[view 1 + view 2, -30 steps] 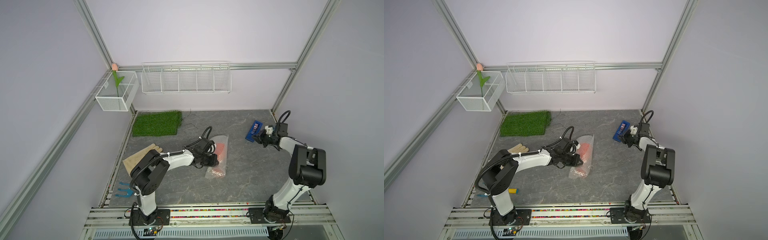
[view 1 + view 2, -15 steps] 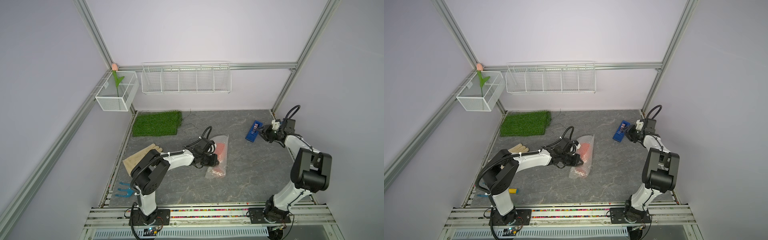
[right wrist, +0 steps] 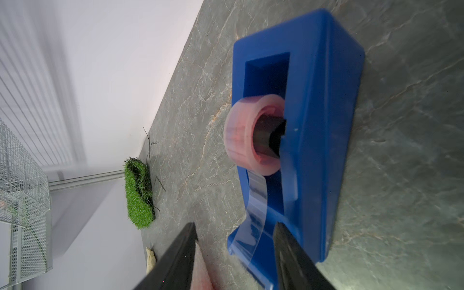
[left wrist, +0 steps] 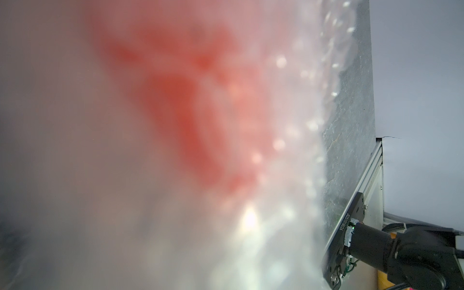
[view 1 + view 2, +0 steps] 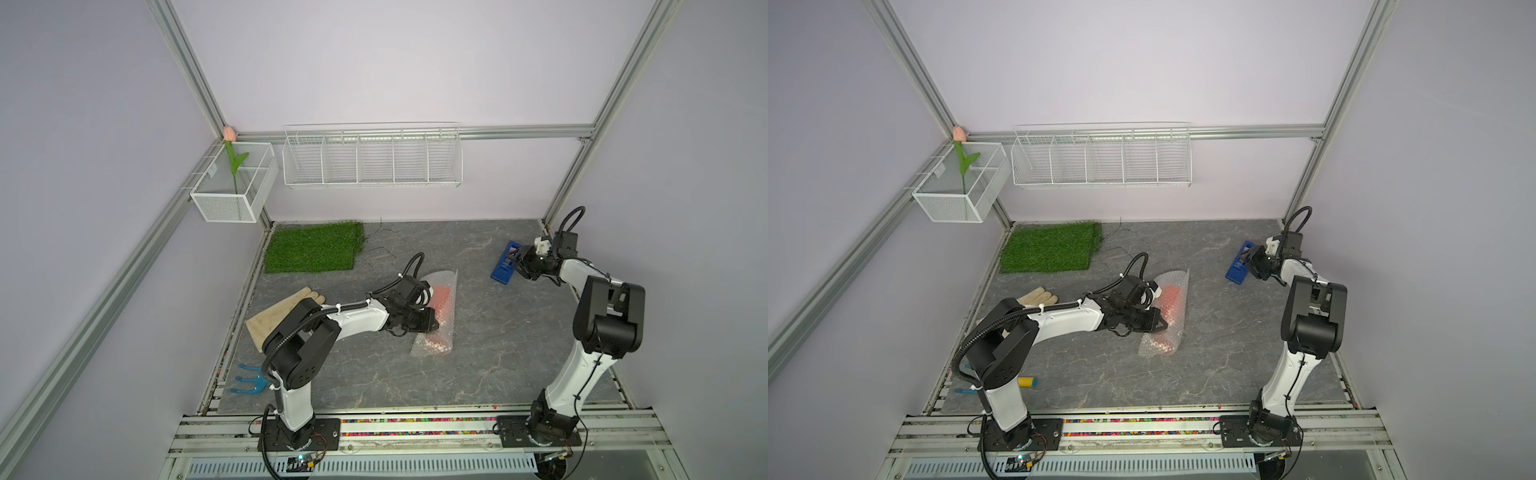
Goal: Wrap wine glasses in bubble wrap
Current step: Pull the tape from the tape cutter, then tear off the tape using the Tape Cutter.
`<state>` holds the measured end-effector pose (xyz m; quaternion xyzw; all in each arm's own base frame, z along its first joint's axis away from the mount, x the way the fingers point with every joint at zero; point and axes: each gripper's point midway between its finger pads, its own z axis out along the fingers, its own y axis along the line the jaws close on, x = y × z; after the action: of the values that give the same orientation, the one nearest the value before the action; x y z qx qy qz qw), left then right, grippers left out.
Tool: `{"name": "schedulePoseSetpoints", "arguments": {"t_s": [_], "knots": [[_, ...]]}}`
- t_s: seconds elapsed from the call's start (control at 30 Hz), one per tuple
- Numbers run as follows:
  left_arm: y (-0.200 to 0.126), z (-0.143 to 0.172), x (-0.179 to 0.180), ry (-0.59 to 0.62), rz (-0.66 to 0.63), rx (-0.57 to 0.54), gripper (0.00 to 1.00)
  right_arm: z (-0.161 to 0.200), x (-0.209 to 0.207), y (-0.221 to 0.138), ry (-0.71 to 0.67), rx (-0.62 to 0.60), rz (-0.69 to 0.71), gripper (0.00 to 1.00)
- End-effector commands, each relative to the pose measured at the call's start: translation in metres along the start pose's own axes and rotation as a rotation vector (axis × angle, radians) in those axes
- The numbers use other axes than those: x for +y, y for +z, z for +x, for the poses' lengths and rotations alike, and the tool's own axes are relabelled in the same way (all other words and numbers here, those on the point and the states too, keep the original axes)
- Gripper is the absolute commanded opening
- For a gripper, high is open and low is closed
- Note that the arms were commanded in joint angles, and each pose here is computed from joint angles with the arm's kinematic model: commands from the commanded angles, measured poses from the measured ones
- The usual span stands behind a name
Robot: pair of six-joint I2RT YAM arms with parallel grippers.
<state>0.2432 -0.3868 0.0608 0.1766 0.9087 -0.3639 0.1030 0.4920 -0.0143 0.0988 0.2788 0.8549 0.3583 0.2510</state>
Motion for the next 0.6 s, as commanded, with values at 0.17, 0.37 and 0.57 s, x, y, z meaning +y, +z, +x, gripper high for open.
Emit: {"name": "schedulePoseSetpoints", "arguments": {"t_s": [0.17,0.37,0.57], "knots": [[0.017,0.032,0.039,-0.057,-0.112,0.101,0.11,0.001,-0.007,0.008,-0.008,0.021,0.05,0.54],[0.018,0.032,0.039,-0.057,-0.112,0.104,0.11,0.003,-0.014,0.009,0.001,0.028,0.086,0.57],[0.019,0.032,0.039,-0.059,-0.112,0.107,0.11,0.002,-0.015,0.015,0.009,0.043,0.081,0.58]]}}
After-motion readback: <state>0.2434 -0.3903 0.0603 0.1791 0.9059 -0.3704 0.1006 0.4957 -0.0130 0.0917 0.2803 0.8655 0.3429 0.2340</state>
